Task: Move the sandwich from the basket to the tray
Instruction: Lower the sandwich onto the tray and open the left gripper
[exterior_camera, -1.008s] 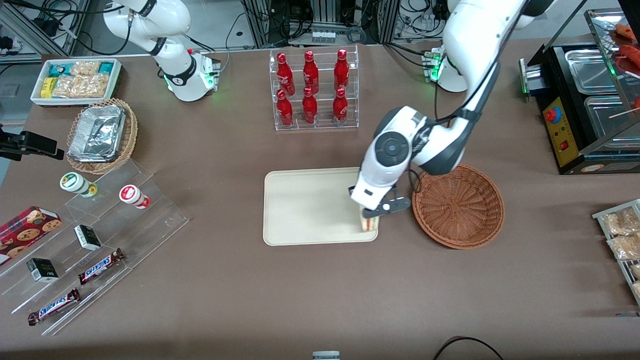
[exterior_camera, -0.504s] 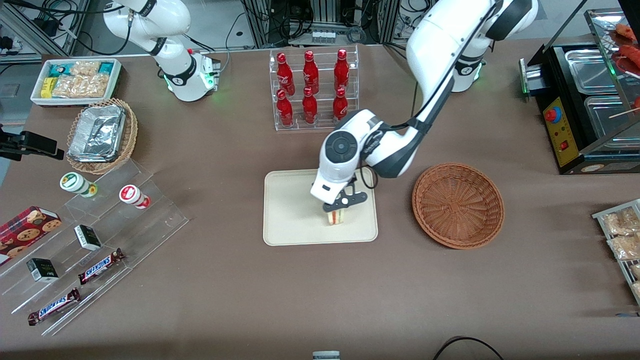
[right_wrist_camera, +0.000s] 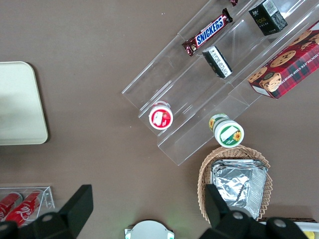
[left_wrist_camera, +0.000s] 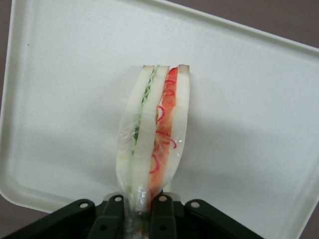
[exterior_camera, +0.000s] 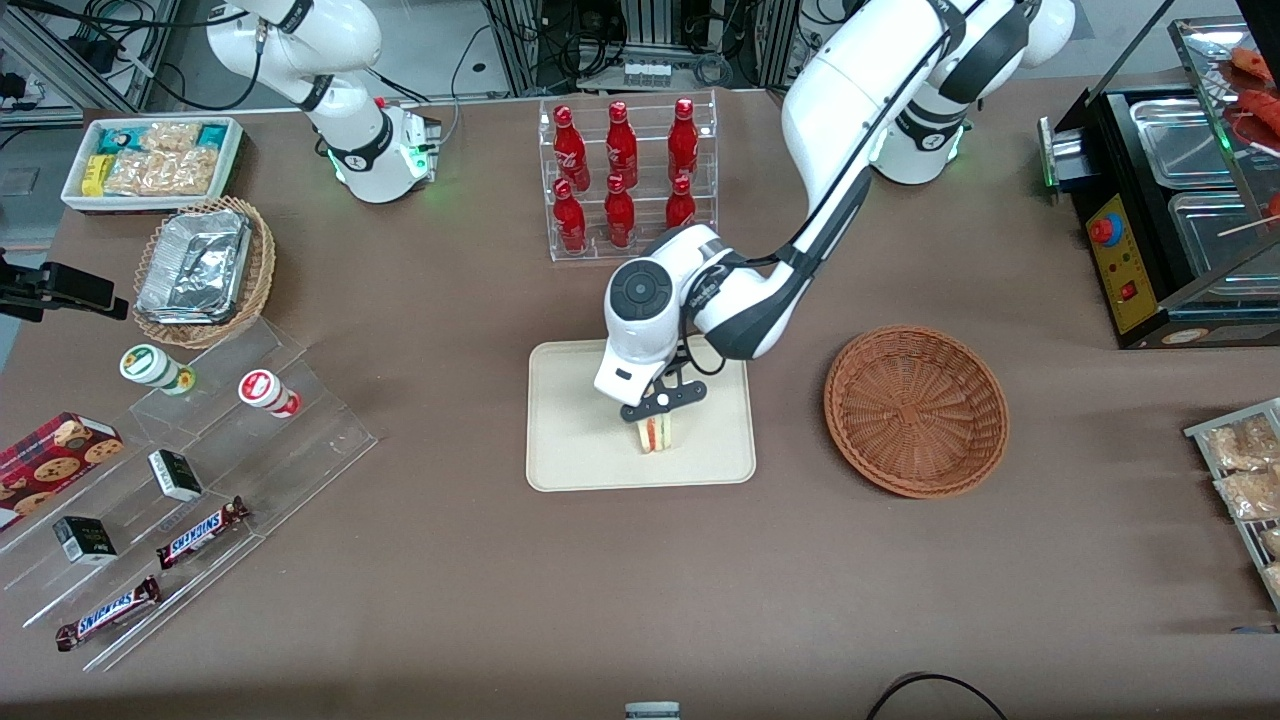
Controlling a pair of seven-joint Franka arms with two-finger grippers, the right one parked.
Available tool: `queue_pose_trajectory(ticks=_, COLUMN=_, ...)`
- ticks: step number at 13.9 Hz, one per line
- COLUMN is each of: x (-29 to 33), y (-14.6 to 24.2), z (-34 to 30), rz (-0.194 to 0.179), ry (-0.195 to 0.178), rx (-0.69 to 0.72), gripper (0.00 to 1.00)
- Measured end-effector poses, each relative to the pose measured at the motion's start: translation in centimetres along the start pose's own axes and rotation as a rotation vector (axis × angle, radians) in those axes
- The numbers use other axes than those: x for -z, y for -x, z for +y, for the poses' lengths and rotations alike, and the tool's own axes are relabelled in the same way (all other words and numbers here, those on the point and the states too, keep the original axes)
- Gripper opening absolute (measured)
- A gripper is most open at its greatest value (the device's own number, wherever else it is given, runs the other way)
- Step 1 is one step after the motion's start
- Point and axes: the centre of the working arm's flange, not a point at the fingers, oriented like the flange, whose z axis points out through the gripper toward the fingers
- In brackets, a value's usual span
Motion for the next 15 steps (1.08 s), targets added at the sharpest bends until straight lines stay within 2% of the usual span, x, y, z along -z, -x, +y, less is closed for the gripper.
queue_pose_trajectory(ticks=4, x=-0.6, y=-0.1, z=0.1, rz=0.003, ry=0.008, rx=0.008, gripper=0.15)
queue_pose_trajectory(ticks=5, x=-0.7, y=-0.1, z=0.2, rz=0.003, ry=0.008, rx=0.010, gripper=0.21)
queue_pose_trajectory(ticks=10, x=0.2, y=-0.4, z=0.5, rz=0.011, ry=0.025, rx=0.017, gripper=0.70)
queue_pose_trajectory(ticks=13, x=4.4, y=-1.4, z=0.7, rz=0.034, ry=0.046, rx=0.028, gripper=0.99)
queue_pose_trajectory(ticks=15, x=8.9, y=-1.9, z=0.3, rz=0.057, ry=0.062, rx=0.039, gripper=1.00)
